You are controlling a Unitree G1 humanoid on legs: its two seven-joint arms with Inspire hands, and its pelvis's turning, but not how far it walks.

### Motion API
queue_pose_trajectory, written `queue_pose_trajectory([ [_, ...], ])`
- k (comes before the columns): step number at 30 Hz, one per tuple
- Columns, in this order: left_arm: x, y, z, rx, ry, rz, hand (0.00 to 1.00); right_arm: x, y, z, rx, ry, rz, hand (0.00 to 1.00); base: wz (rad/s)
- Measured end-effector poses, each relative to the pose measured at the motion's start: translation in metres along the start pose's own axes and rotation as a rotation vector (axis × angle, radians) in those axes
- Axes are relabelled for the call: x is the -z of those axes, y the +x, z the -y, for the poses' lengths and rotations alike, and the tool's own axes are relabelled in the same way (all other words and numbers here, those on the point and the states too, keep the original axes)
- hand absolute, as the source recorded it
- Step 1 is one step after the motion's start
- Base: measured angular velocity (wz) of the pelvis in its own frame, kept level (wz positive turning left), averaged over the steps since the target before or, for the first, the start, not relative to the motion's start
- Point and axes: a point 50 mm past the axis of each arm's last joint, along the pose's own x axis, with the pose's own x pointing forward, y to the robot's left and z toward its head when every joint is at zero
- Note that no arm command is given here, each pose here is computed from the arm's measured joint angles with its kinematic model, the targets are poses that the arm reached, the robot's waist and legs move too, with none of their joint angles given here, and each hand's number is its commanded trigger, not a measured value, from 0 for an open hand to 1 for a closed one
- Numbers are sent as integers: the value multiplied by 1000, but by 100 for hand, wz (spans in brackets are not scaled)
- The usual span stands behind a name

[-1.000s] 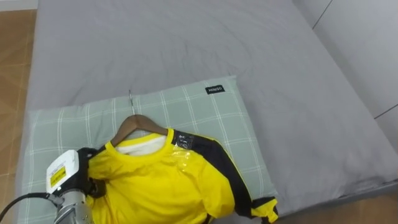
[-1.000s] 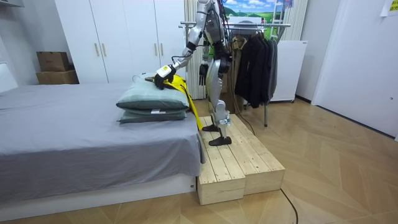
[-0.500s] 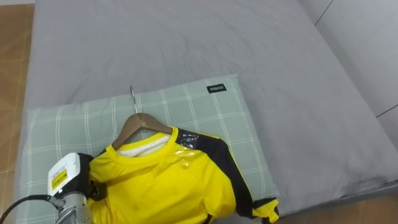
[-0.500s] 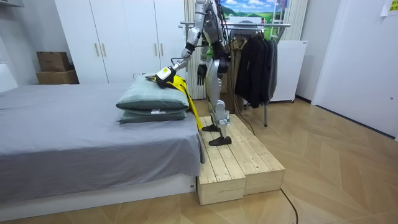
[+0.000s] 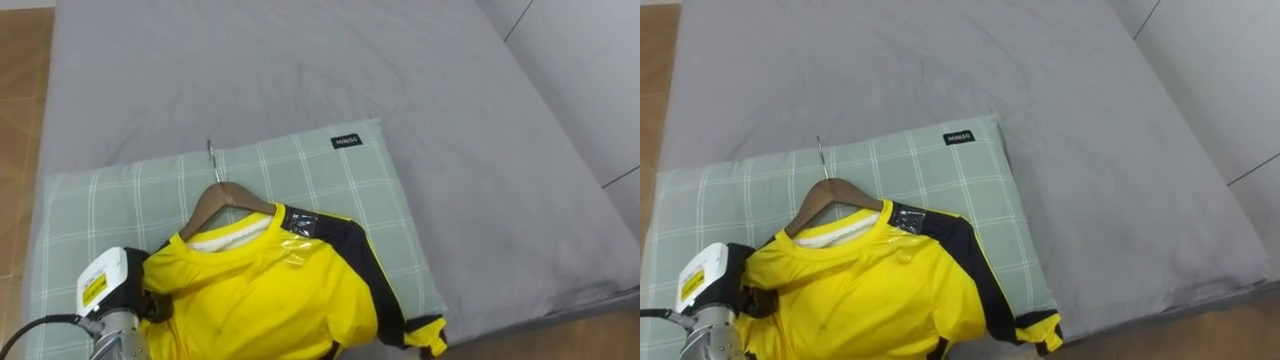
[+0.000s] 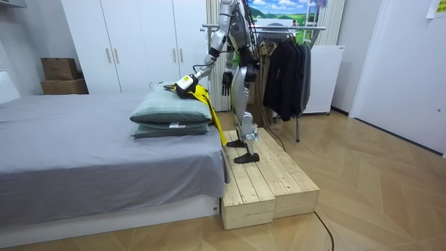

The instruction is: Hang clothes

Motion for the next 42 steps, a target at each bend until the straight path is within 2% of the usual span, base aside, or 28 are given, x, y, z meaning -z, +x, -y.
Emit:
queue_pose_trajectory([
  [6, 0, -1, 2, 5, -1, -1, 100, 0, 1, -5, -14, 2, -1, 0, 0],
  [21, 3, -13, 18, 34, 12, 6, 100, 4, 0, -3, -7, 3, 9, 0, 0],
  [26, 16, -25, 26, 51, 26, 9, 100, 26, -3, 2, 4, 16, -33, 0, 1],
  [30, 16, -26, 25, 44, 41, 34, 100, 45, -7, 6, 11, 37, -74, 0, 9],
  [33, 9, -27, 23, 26, 57, 95, 100, 53, -9, 9, 12, 67, -84, 0, 8],
  [38, -21, -32, 10, -92, 106, 318, 100, 64, -11, 9, 19, 121, -92, 0, 6],
  [42, -21, -35, 9, -106, 132, 354, 100, 74, -14, 9, 20, 160, -109, 0, 2],
])
